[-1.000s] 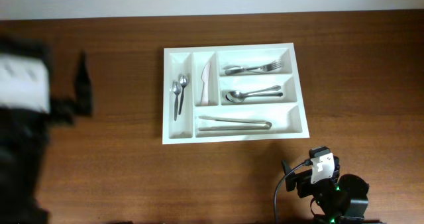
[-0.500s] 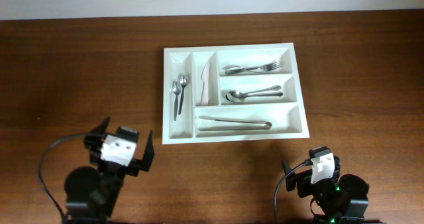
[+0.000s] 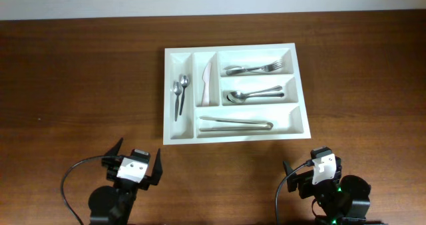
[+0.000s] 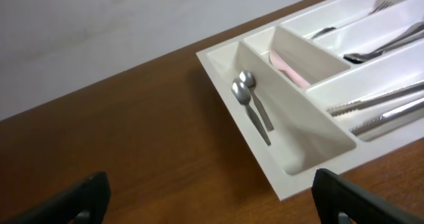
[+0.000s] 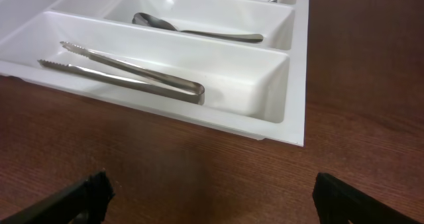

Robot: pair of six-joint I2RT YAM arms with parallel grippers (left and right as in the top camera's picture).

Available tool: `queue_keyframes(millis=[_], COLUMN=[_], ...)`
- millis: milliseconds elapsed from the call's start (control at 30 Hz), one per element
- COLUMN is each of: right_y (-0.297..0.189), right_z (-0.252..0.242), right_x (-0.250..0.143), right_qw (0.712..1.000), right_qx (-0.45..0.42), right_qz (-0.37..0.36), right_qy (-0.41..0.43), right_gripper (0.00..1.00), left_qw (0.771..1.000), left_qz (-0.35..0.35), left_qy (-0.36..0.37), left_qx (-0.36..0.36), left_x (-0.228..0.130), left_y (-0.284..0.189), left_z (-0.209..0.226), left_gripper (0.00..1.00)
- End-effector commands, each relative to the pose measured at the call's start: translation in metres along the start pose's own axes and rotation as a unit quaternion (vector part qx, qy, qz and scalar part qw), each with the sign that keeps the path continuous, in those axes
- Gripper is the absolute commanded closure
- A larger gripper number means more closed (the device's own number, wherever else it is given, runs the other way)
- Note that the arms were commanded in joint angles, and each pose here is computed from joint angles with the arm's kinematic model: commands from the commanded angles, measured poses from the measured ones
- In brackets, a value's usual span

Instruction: Pack container

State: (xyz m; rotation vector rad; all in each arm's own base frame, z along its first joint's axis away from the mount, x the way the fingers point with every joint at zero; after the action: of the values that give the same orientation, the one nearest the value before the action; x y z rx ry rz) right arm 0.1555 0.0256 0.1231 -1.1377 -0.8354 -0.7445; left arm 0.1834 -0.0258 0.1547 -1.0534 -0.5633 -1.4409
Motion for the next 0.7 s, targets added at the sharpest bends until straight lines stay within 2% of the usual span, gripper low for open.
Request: queue_keyframes(millis=[0,667], right_y=[0.0007,0.0007], right_z=[0.0002,0.0002], right_x=[-0.0006,-0.0006], right_qw=[1.0,1.0], right_qx=[0.0,0.0], right_qz=[-0.002,-0.002], right_qy=[-0.007,-0.007], right_gripper=[0.02,0.01], left_qw=[1.0,1.0], left_qz=[-0.005,0.0], left_qy=[0.0,-0.002], left_qx=[0.016,0.023], left_x=[-0.0013,-0.003], left_y=[-0.0002,-0.0003], left_z=[0.0035,0.0061], left_gripper=[0.01,0.01])
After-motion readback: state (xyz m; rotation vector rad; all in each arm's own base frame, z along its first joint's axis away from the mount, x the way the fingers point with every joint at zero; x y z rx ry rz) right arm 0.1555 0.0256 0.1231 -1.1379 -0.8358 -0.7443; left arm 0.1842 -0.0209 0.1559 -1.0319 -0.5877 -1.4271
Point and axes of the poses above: each gripper's point midway between its finger pads, its own y axis out along the fingers, its own z axis along the line the jaws close on, x = y × z, the point moved 5 cm from there along -y, back along the fingers, and after that the axes turned 13 degrees about y, right-handed, at the moved point
